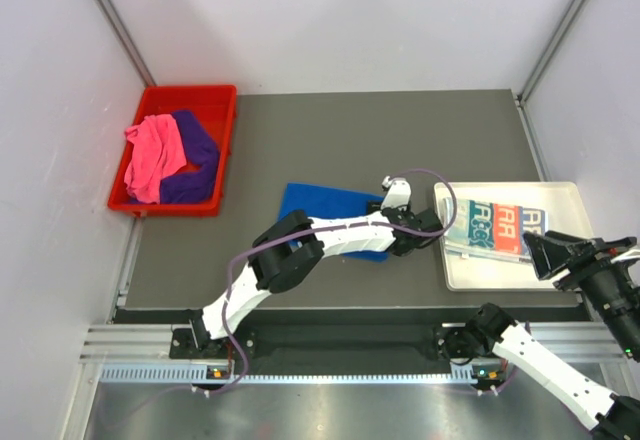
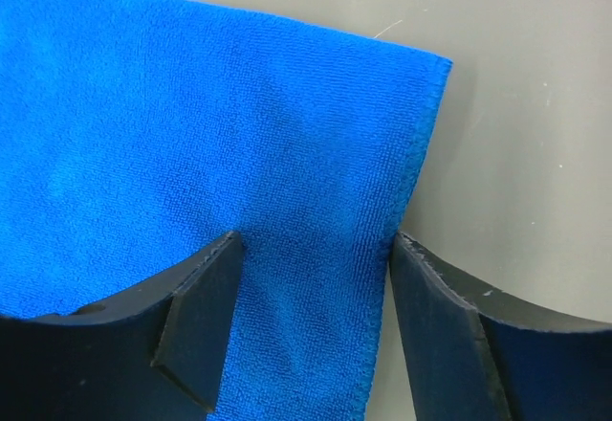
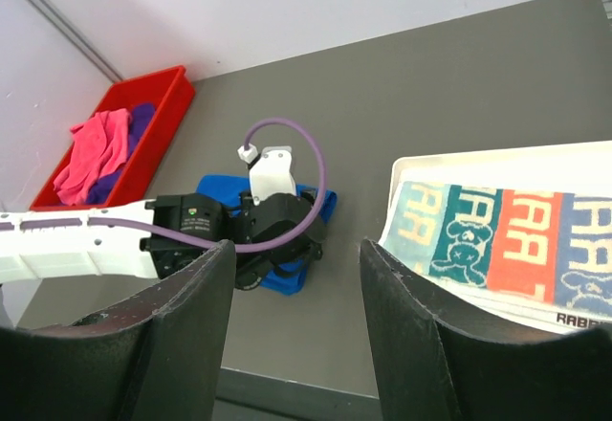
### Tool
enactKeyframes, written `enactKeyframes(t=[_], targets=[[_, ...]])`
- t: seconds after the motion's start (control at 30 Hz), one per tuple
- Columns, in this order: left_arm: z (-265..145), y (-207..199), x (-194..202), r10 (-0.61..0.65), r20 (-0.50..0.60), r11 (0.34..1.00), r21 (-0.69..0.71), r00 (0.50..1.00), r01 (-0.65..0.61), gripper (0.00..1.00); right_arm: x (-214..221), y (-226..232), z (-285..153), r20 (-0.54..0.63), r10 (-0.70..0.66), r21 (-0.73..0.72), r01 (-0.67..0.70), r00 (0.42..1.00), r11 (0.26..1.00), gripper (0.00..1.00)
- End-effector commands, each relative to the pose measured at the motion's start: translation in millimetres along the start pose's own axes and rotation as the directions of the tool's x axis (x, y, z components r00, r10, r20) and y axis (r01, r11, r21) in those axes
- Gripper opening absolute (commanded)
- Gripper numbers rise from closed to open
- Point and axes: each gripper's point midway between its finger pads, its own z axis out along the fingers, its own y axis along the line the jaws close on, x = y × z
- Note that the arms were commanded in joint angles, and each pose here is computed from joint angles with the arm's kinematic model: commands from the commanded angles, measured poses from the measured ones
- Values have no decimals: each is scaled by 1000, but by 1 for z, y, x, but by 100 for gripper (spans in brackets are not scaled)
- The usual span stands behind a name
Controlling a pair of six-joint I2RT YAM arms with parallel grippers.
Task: Fold and stack the towels
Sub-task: Neatly place the folded towel into the bin
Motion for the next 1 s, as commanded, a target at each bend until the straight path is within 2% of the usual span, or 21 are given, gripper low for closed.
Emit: enactKeyframes(t=[0.0, 0.2, 0.27, 0.3, 0.33, 0.43, 0.7, 0.97], targets=[[8, 20, 36, 48, -148, 999, -4, 988, -49, 66, -8, 5, 2, 7, -13, -3, 13, 1000, 1000, 55], [13, 21, 54, 27, -212, 998, 56, 977, -16, 51, -9, 6, 3, 8, -13, -5, 14, 1000, 1000, 55], [15, 21, 57, 20, -229, 997, 83, 973, -1, 35, -9, 6, 4, 6, -15, -4, 15, 1000, 1000, 55], [16, 20, 57, 16, -232, 996, 92, 973, 6, 30, -9, 6, 4, 4, -17, -5, 17, 1000, 1000, 55], [17, 20, 59, 16, -239, 995, 100, 971, 8, 19, -9, 6, 4, 4, -17, -5, 17, 1000, 1000, 55], [12, 9, 51, 5, -248, 987, 157, 969, 36, 0, -9, 7, 5, 4, -16, -8, 17, 1000, 1000, 55], [-35, -33, -11, -115, -250, 918, 343, 961, 199, 0, -15, 7, 3, 12, -27, -7, 27, 1000, 1000, 55], [-93, -69, -77, -297, -279, 750, 524, 913, 404, 0, -23, 4, -1, 31, -29, 4, 29, 999, 1000, 55]])
